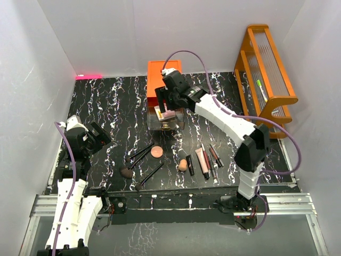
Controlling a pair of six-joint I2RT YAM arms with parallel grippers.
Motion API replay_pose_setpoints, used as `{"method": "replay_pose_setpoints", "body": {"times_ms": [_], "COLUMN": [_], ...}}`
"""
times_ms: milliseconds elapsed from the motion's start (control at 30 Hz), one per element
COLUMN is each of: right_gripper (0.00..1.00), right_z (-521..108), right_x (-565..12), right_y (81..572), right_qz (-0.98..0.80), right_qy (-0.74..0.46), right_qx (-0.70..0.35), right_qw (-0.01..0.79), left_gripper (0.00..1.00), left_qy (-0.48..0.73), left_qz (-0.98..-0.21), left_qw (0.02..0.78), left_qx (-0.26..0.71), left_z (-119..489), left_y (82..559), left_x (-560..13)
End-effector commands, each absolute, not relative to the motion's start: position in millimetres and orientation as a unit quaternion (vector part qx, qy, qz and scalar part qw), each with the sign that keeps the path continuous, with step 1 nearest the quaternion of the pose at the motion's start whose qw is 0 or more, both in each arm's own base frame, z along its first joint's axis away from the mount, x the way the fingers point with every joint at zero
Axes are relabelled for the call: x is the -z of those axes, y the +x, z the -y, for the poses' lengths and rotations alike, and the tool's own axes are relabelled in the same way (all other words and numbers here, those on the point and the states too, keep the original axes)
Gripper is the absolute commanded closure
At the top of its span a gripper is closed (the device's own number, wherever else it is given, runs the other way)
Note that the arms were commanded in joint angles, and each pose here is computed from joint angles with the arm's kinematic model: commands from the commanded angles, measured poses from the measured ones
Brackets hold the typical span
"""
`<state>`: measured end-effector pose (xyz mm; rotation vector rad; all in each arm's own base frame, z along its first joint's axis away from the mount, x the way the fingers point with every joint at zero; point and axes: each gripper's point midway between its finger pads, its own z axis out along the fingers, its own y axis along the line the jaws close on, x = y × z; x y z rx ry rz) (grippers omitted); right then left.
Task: Organize the makeup
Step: Place the makeup in the drawer, then pick up the makeup tool from the center of the board.
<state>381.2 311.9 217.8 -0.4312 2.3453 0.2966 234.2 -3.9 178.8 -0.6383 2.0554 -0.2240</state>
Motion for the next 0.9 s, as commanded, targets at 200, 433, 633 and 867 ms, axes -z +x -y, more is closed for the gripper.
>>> {"method": "replay_pose_setpoints", "body": {"times_ms": [200,433,633,867], "right_gripper": [0.31,0.81,0.72,0.38], "right_z": [-254.4,-214.9,-225.8,-235.9], "right_x": [-346.6,-271.1,-202.6,-142.4], "right_y": [320.2,255.9,231.7,215.9], "right_qz": [-0.797,-0.826,-0.864,-0.892], "right_qy": [-0.095,-0.048,-0.045,-0.037], "right_qx": [-0.233,-0.268,-0.295,-0.302], "right_qw": [0.549,0.494,0.406,0.335], "left_gripper": [0.13,0.13,0.13,0.13], "left_qy": [-0.256,-0.256,-0.255,-0.256], "left_qz": [-0.836,-0.837,-0.841,-0.84], "left_qw": [0.475,0.473,0.468,0.468], "left_qx": [0.096,0.097,0.098,0.096], "left_z": [5.7,6.2,7.1,6.2], "left_y": [235.7,236.3,237.2,237.0], "left_x": [-185.0,-184.4,-181.7,-181.7]}}
